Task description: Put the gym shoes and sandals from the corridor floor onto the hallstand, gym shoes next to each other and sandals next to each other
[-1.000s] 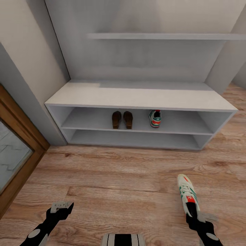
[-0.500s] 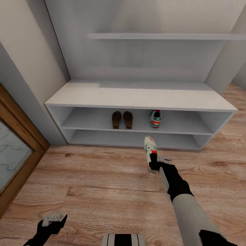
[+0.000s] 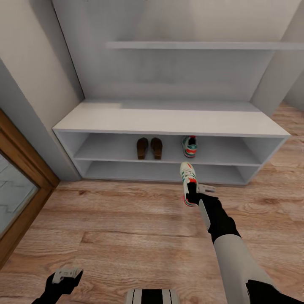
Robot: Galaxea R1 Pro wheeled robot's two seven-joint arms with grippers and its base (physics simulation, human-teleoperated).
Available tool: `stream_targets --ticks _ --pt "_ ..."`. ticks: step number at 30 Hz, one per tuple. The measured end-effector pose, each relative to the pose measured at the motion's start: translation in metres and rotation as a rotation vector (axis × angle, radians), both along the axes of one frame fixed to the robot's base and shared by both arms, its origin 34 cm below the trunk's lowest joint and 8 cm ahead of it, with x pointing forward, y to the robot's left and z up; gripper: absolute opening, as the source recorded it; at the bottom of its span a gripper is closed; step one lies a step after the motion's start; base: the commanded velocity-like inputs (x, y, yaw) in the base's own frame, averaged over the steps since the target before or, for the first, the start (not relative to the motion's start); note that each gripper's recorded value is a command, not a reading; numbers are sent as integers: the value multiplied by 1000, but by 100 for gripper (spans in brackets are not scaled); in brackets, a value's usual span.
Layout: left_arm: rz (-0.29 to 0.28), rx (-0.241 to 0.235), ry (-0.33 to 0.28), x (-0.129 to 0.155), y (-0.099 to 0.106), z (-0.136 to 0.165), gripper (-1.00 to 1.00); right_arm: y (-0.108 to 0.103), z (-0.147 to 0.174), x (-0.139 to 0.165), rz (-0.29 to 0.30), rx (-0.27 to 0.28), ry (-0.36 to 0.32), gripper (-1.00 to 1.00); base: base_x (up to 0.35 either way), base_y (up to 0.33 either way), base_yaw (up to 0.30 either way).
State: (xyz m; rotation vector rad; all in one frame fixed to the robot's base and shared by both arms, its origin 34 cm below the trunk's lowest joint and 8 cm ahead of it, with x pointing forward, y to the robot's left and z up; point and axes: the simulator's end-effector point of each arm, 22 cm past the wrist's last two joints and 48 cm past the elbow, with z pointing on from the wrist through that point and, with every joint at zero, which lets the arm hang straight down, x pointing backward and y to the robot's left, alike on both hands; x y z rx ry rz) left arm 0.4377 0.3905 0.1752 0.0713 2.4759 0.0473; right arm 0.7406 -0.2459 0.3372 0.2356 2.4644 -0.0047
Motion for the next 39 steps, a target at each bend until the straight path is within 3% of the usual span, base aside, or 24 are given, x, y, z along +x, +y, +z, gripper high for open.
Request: stream_targets --ticks 13,14,16,18,21,39 --pt "5 1 0 -1 1 1 100 -1 3 -2 1 0 14 -100 0 0 -117" --pt "7 3 0 -1 2 1 100 -9 20 8 -13 -19 -25 -100 0 0 0" --pt "9 6 1 -1 3 1 100 -18 31 13 -36 -46 -42 -100 0 0 0" --pt "10 14 2 -1 9 2 100 -32 44 13 -72 -85 -31 -100 0 0 0" --pt "10 19 3 -1 12 2 100 -41 62 16 -93 -98 -40 -100 0 0 0" --pt "12 21 5 -2 12 2 100 -42 65 16 -98 -97 -39 -100 69 -34 0"
